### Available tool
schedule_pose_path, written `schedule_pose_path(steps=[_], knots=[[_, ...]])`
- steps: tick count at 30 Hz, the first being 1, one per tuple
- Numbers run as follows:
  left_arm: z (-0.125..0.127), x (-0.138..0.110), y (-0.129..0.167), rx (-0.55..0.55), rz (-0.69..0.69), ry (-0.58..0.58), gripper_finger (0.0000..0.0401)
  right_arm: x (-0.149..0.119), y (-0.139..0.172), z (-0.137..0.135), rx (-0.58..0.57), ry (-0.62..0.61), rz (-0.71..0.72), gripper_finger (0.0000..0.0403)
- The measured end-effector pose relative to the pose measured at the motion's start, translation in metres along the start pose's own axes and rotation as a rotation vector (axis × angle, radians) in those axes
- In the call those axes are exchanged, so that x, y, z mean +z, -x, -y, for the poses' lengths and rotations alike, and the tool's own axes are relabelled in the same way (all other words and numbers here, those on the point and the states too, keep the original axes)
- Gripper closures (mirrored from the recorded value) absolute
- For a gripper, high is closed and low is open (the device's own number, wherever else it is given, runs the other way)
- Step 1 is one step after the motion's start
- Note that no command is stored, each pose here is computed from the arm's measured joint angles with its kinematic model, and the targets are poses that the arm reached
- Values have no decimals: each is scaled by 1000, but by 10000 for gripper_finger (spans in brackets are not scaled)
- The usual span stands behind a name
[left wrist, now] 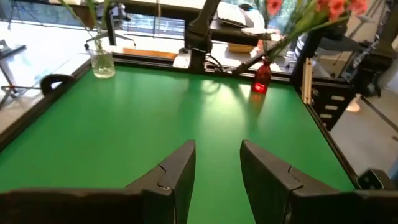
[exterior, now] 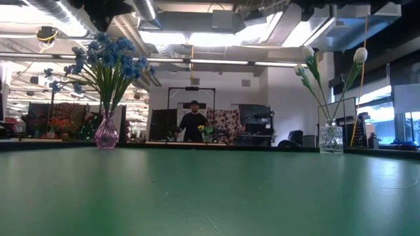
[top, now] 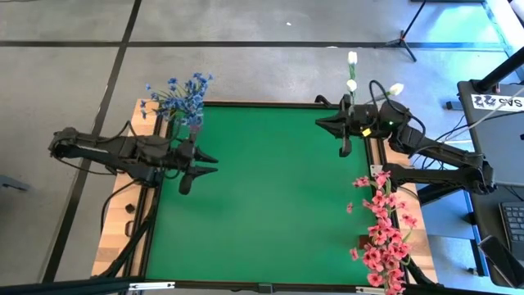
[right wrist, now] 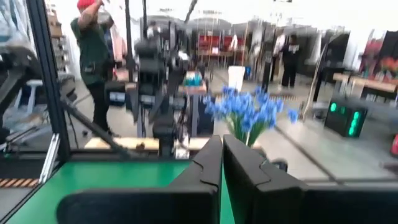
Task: Sort flowers into vase by color
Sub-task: Return to Home Position
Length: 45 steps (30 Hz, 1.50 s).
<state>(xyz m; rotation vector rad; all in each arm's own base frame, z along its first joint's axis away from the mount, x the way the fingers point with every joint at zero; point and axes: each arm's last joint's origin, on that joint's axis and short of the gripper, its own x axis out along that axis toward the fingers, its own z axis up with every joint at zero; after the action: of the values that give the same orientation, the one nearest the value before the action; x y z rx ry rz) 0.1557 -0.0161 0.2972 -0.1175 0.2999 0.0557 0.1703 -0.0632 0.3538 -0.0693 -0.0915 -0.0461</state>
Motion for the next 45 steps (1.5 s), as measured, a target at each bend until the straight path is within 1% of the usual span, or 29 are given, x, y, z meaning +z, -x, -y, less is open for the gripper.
schedule_pose_path(steps=[4, 6, 8, 13, 16, 19, 21, 24, 28, 30, 32, 34, 36, 39, 40, 43, 45], knots=[[0, -15, 3, -15, -7, -2, 277, 4, 0, 1, -32, 19, 42, 386], [0, -20, 4, -21, -10, -6, 277, 3, -1, 2, -55, 17, 37, 386], [0, -24, 5, -27, -16, -18, 277, -2, -1, 2, -78, 24, 61, 386], [-2, -36, 12, -41, 1, -33, 277, -32, 0, 3, -131, -29, 102, 386], [-4, -44, 16, -50, 8, -36, 277, -55, 2, 2, -148, -60, 76, 386], [-4, -50, 20, -102, 19, -63, 277, -72, 4, 0, -147, -70, 51, 386], [-5, -53, 22, -129, 29, -90, 277, -80, 6, -1, -149, -72, 47, 386], [-5, -57, 23, -131, 54, -113, 277, -92, 8, -1, -164, -82, 13, 386], [-4, -61, 17, -156, 146, -163, 277, -101, 10, -2, -165, -92, -14, 386], [-4, -66, 13, -176, 203, -181, 277, -104, 10, -3, -138, -108, -22, 386], [-4, -73, 10, -181, 226, -188, 277, -107, 11, -5, -106, -115, -30, 386], [-5, -81, 6, -170, 215, -173, 277, -110, 12, -5, -96, -122, -41, 386], [-6, -88, 4, -166, 217, -155, 277, -113, 12, -5, -105, -154, -48, 386], [-7, -94, 1, -173, 244, -144, 277, -115, 13, -3, -188, -327, -51, 386], [-7, -97, 1, -176, 239, -133, 277, -115, 13, -2, -218, -358, -48, 386], [-8, -107, -2, -181, 196, -53, 277, -115, 14, 0, -295, -365, -35, 386], [-9, -112, -3, -182, 169, -5, 277, -117, 14, 0, -302, -368, -50, 386]])
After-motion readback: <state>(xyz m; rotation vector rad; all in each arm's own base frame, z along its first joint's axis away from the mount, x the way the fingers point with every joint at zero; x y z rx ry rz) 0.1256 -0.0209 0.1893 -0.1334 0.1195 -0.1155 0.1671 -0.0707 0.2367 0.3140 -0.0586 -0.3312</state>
